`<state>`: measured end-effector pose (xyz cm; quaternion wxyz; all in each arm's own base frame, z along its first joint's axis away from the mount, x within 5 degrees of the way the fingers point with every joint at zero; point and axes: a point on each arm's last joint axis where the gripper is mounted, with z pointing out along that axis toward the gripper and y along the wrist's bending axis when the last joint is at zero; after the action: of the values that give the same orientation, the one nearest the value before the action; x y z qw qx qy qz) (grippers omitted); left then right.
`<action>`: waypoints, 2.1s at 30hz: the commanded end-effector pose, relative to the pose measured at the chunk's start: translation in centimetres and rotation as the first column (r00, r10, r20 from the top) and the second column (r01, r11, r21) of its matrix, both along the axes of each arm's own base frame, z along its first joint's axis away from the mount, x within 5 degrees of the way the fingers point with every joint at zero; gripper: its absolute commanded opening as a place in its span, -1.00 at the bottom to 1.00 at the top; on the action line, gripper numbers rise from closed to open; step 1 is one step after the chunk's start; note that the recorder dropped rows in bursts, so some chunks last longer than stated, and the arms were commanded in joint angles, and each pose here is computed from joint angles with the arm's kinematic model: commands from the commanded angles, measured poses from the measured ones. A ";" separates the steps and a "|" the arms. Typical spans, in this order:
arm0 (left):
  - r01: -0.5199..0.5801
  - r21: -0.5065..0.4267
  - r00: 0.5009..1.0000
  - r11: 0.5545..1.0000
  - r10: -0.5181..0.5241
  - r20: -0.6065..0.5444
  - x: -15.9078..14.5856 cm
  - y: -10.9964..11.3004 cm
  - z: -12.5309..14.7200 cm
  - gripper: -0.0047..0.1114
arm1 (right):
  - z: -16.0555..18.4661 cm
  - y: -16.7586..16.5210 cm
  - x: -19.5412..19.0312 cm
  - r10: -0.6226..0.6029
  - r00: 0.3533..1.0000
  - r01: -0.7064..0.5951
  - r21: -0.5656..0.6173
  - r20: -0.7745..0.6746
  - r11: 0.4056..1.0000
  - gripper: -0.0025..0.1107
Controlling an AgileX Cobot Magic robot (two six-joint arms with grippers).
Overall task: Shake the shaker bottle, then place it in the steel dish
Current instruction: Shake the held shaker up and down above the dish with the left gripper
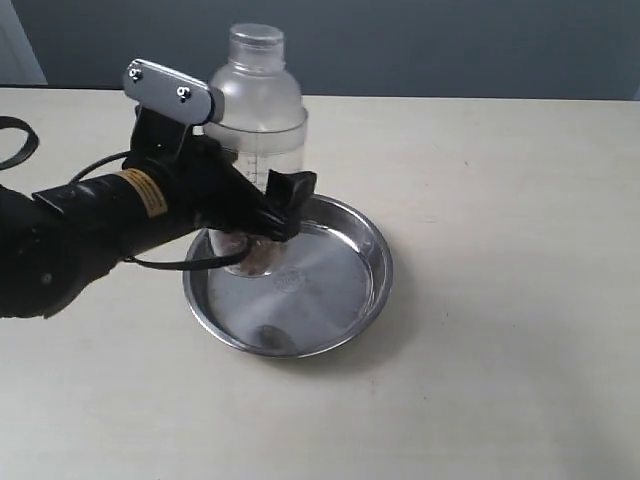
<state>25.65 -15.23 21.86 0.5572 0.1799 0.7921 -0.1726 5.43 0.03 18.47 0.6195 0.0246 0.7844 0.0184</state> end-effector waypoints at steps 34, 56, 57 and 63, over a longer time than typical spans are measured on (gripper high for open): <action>0.089 -0.071 0.995 0.994 -0.091 -0.037 -0.9 -1.1 -0.4 -0.91 | 0.1 0.0 0.0 0.003 1.000 -0.003 -0.005 0.014 1.000 -0.97; 0.120 -0.199 0.989 0.973 -0.100 0.108 -0.7 -1.4 0.7 -0.91 | 0.1 0.0 0.0 0.004 1.000 -0.004 -0.003 0.015 1.000 -0.97; 0.210 -0.252 0.956 0.945 -0.143 0.258 -1.5 -1.7 4.1 -0.91 | 0.1 0.0 0.0 0.004 1.000 -0.004 -0.003 0.015 1.000 -0.97; 0.116 -0.104 0.992 0.988 -0.110 0.055 -0.9 -1.3 1.9 -0.91 | 0.1 0.0 0.0 0.004 1.000 -0.004 -0.003 0.015 1.000 -0.97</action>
<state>23.90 -16.19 30.54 0.6763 0.1913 0.6539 -0.2802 5.43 0.03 18.47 0.6195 0.0246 0.7844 0.0184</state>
